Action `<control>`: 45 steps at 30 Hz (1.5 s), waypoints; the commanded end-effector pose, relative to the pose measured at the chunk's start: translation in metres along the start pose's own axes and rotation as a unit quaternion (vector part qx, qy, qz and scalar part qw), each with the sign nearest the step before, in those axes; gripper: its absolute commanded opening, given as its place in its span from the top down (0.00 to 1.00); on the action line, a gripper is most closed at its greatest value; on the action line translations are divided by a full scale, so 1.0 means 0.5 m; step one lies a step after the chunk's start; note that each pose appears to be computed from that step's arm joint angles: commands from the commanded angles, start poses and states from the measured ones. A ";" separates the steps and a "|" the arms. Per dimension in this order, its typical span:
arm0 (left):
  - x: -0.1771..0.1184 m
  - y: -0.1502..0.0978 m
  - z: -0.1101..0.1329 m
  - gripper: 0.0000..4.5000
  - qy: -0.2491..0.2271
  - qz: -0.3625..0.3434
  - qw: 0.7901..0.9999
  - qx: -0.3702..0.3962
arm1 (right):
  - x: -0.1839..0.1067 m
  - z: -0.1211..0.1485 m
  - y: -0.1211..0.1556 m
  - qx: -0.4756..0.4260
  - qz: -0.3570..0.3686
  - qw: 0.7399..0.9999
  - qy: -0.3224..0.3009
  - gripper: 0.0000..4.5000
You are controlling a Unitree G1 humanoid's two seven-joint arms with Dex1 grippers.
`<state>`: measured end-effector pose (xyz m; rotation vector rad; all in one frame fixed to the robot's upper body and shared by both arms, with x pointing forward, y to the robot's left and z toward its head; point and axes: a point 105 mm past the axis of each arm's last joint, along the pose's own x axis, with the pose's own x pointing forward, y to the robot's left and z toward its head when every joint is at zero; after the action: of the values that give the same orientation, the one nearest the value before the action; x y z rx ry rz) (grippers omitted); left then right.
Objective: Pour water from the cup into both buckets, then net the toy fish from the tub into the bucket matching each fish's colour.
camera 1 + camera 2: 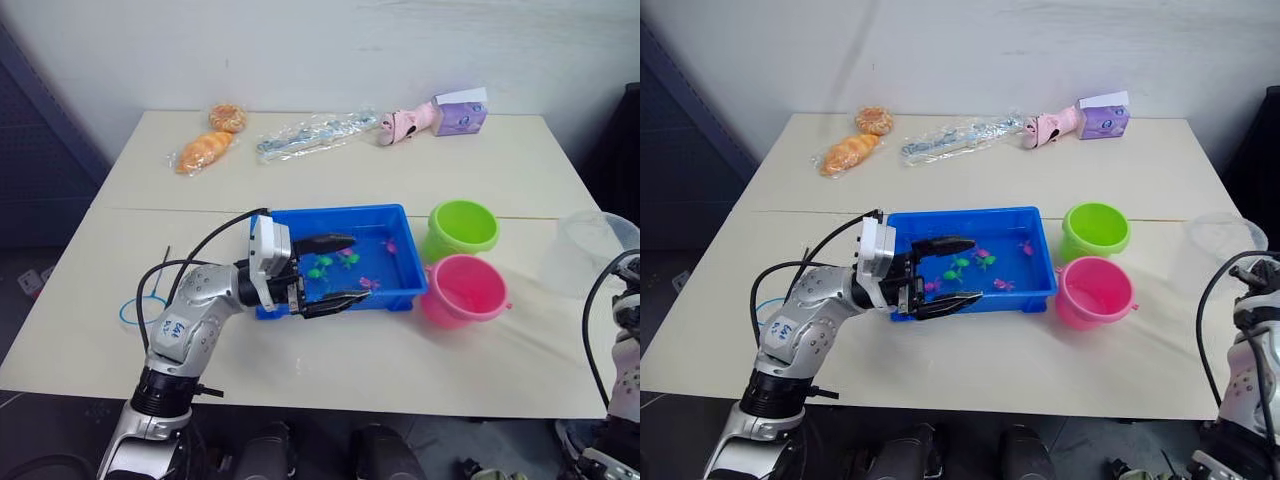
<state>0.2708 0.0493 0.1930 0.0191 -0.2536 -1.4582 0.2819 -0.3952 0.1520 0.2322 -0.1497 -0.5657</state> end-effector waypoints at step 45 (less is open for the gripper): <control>-0.528 0.004 -0.014 0.00 0.197 0.428 0.882 -0.014 | -0.360 0.064 0.235 -0.116 0.568 0.814 0.023 0.02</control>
<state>0.2525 0.2897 0.1396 0.1361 0.1333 -0.6442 0.1905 -0.2217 0.1924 -0.0586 -0.1074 0.5340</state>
